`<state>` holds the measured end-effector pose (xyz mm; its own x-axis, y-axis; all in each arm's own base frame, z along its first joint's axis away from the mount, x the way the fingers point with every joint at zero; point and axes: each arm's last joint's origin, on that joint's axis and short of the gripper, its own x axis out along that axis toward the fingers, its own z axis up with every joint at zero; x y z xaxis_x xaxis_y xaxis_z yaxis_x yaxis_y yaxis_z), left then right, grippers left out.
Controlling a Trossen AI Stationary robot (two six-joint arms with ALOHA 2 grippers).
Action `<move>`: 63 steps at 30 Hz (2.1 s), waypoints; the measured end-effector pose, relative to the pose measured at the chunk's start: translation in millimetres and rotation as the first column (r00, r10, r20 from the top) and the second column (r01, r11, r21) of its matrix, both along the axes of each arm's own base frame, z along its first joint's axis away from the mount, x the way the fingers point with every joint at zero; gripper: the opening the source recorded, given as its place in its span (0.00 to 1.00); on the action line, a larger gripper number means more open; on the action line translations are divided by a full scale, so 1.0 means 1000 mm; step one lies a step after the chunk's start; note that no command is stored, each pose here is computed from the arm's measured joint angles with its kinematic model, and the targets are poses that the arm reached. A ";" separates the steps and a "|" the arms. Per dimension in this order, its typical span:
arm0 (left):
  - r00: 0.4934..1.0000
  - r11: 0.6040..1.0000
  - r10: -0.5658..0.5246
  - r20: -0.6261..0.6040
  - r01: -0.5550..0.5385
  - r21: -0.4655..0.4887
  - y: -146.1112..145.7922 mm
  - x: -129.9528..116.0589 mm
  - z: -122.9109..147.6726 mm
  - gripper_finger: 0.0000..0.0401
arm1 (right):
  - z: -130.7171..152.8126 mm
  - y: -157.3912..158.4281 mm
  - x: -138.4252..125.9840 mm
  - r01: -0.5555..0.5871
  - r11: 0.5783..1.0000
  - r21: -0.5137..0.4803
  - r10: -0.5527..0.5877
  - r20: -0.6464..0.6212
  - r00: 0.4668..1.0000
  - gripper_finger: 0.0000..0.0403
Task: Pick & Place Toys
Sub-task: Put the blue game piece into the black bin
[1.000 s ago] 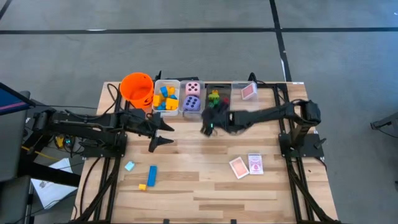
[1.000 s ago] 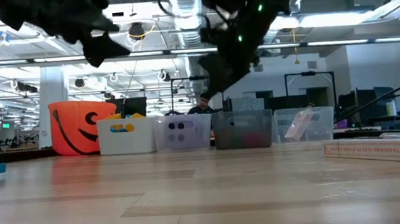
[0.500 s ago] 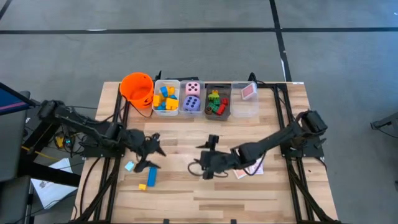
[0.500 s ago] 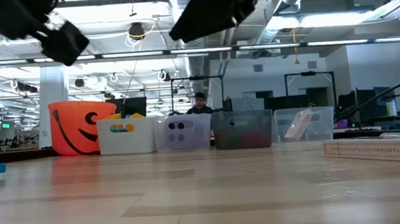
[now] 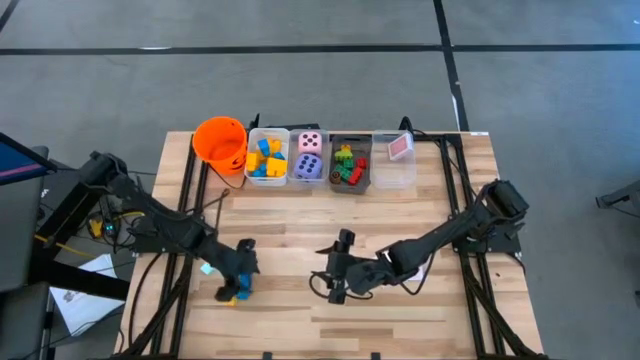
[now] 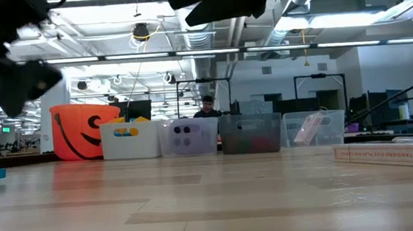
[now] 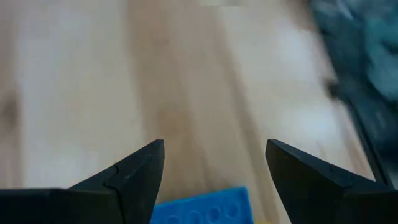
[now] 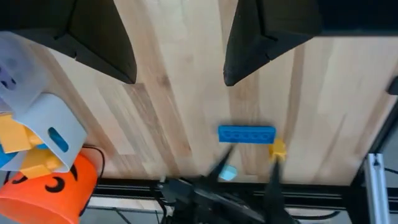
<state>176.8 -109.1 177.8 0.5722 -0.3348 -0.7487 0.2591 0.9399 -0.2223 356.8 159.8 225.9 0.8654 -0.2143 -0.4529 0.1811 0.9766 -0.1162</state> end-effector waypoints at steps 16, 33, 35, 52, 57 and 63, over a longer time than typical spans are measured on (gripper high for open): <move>0.546 0.582 0.678 -0.493 -0.807 -0.093 0.021 -0.008 -0.019 0.68 | 0.003 -0.009 0.006 0.078 0.991 0.105 -0.085 0.059 0.995 0.59; 0.302 0.421 0.731 -0.612 -0.905 0.056 0.012 -0.004 -0.036 0.68 | -0.001 -0.033 0.012 0.146 0.986 0.081 -0.148 0.014 0.989 0.59; 0.293 0.417 0.744 -0.600 -0.906 0.075 0.008 0.003 -0.038 0.68 | -0.001 -0.033 0.012 0.148 0.986 0.082 -0.149 0.008 0.989 0.59; 0.234 0.370 0.816 -0.529 -0.914 0.166 -0.012 0.026 -0.041 0.68 | -0.005 0.001 -0.004 0.053 0.997 0.059 -0.051 -0.035 0.998 0.59; 0.227 0.363 0.815 -0.533 -0.917 0.164 -0.015 0.024 -0.041 0.68 | -0.008 0.008 -0.010 0.028 0.999 0.036 -0.025 -0.069 0.997 0.59; 0.194 0.327 0.822 -0.535 -0.931 0.164 -0.015 0.023 -0.041 0.68 | -0.011 0.013 -0.015 0.010 1.000 0.010 -0.009 -0.109 0.994 0.59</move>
